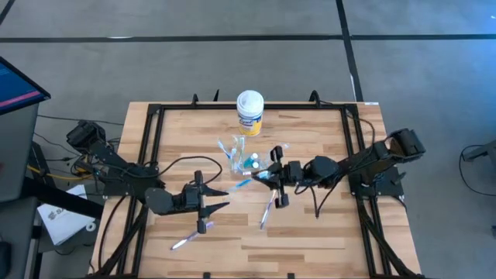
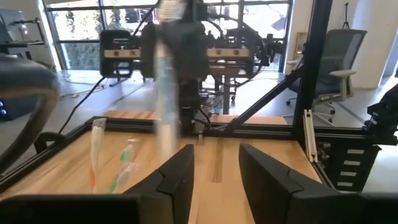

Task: Pick & Place toothbrushing station
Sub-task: Put the blue toothbrush into the transparent organizer

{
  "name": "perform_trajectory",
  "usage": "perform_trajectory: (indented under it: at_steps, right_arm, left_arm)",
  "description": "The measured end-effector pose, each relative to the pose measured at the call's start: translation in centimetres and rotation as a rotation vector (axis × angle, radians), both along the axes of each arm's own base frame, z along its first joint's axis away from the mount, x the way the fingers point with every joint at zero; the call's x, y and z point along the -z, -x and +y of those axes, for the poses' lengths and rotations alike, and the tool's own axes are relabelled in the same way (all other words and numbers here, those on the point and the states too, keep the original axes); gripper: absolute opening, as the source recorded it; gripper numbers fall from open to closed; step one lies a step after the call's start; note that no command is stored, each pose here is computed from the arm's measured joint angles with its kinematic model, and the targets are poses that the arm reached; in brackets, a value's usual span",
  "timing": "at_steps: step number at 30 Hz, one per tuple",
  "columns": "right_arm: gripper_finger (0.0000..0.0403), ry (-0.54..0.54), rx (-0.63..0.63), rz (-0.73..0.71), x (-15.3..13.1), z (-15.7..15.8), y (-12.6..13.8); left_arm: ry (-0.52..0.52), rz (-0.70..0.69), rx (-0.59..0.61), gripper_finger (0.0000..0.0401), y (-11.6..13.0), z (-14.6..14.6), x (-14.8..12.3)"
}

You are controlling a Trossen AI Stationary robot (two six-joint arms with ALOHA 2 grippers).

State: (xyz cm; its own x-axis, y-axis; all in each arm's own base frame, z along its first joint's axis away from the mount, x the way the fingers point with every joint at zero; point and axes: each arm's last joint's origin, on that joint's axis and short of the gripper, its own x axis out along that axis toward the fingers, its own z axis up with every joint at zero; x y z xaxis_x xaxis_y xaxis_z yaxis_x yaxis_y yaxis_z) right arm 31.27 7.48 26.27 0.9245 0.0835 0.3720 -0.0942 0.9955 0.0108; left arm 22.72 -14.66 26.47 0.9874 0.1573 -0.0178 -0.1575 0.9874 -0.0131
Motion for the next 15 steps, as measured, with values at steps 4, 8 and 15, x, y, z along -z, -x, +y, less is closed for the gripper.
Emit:
perform_trajectory:
  at_steps: [4, 8, 15]
  right_arm:
    - [0.0005, 0.001, 0.072, 0.092, -1.1, -0.7, 0.9]
    - [0.0007, -0.002, 0.139, 0.16, -2.5, -1.2, 2.3]
    - [0.0007, 0.002, 0.302, 0.291, -3.7, -2.5, 4.4]
  left_arm:
    - [-0.001, 0.001, -0.008, 0.0118, 0.0, 0.0, 0.0]
    - [-0.001, 0.002, -0.015, 0.0118, 0.0, 0.1, 0.0]
    - [0.024, -0.002, -0.017, 0.0117, 0.0, 0.1, 0.0]
